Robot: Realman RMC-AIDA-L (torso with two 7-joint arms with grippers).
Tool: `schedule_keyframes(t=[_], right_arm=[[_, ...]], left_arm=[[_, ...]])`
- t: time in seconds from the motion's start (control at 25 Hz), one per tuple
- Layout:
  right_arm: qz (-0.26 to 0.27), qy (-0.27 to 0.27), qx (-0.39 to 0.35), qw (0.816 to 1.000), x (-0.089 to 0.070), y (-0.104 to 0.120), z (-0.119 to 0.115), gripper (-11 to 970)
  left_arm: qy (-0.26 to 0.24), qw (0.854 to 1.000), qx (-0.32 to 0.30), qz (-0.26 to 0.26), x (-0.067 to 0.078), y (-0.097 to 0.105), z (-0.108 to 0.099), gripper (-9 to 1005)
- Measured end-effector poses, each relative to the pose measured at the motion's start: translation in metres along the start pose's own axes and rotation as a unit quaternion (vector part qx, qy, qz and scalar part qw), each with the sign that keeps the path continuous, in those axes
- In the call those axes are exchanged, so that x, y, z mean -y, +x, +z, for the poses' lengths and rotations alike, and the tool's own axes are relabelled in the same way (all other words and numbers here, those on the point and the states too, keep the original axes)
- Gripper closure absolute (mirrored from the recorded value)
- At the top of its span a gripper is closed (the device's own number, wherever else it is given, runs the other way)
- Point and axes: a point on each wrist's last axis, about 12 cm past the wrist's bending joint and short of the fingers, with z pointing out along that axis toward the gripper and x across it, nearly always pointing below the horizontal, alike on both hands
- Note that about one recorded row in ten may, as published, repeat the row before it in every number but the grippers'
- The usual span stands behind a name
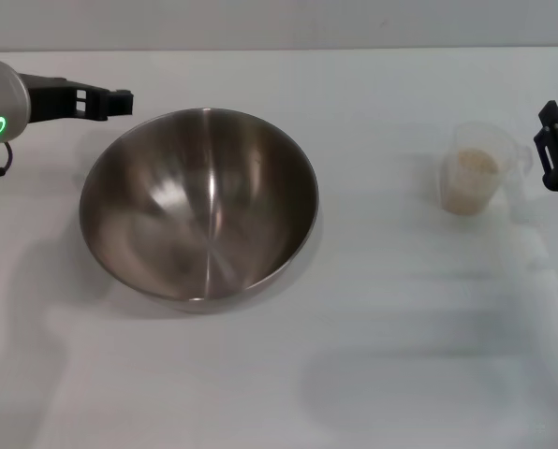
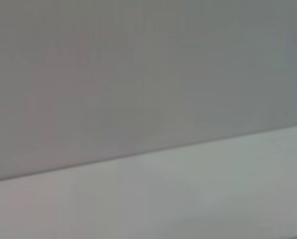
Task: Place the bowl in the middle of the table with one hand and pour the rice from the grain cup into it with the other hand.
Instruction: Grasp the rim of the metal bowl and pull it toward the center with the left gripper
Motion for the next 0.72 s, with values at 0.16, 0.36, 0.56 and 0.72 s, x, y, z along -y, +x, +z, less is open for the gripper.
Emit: schedule_keyframes(t=[0.16,0.36,0.56,0.72], right_arm=[[-0.003,-0.002,0.002,1.000,0.000,-0.001,0.002,413],[-0.005,-0.003,0.003,1.000,0.001,-0.001,0.003,413],[-0.007,-0.004,0.008,1.000,0.001,-0.002,0.003,414],[-0.007,-0.004,0.008,1.000,0.001,-0.002,0.003,413]], left_arm=[[0.012,0.999,-0.040,0.013,0.009,-0.008,-0.008,203],[0.019,0.998,-0.055,0.021,0.015,-0.013,-0.018,209],[0.020,0.997,-0.072,0.021,0.016,-0.010,-0.021,215],[0.013,0.996,-0.089,0.008,0.008,-0.006,-0.013,219]])
